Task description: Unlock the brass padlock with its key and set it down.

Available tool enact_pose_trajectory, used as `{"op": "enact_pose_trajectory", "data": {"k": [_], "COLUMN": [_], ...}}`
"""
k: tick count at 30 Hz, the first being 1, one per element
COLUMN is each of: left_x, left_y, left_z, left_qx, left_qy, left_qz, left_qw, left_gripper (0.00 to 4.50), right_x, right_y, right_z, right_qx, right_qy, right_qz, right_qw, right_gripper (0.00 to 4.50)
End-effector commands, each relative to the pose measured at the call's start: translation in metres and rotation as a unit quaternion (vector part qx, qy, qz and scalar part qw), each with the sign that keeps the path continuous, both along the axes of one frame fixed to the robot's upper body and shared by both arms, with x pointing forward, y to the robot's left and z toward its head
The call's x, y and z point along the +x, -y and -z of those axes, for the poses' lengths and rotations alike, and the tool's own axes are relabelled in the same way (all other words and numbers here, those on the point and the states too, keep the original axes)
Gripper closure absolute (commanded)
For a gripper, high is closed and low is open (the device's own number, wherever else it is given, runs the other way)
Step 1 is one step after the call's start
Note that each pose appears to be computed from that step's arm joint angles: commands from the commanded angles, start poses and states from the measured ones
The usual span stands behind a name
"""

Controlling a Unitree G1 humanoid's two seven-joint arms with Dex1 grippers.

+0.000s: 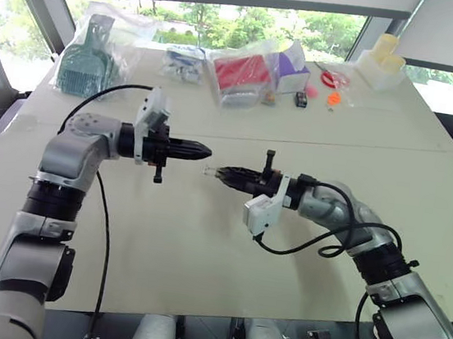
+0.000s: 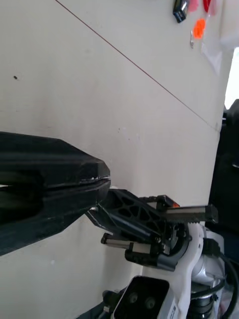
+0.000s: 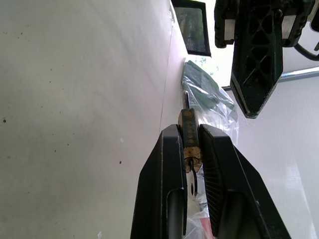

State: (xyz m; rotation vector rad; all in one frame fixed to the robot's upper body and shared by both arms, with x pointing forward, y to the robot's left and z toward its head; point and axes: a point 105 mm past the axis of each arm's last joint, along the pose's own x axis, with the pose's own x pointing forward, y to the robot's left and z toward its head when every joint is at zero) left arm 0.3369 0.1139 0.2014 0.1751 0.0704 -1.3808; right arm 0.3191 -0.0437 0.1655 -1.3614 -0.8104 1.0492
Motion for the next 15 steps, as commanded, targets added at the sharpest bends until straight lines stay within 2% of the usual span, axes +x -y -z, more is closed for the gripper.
{"op": "enact_pose_trajectory", "data": {"k": [1,11,15], "left_x": [-0.006,-0.011,-0.005], "left_y": [0.007,0.006,0.001], "left_z": [0.000,0.015,0.026], "left_qx": [0.014,0.039,0.060], "left_qy": [0.026,0.025,0.032], "left_qz": [0.015,0.021,0.009], "left_qw": [0.999,0.999,0.998], "left_gripper": [4.48,4.48,4.48], "right_x": [-0.002,0.000,0.000], "right_y": [-0.002,-0.002,-0.003], "right_z": [-0.013,-0.016,-0.018], "right_qx": [0.020,0.021,0.023], "right_qy": [0.012,0.016,0.018], "right_qz": [-0.007,-0.005,-0.007], "right_qw": [1.000,1.000,1.000], "right_gripper": [4.50,4.50,4.50]}}
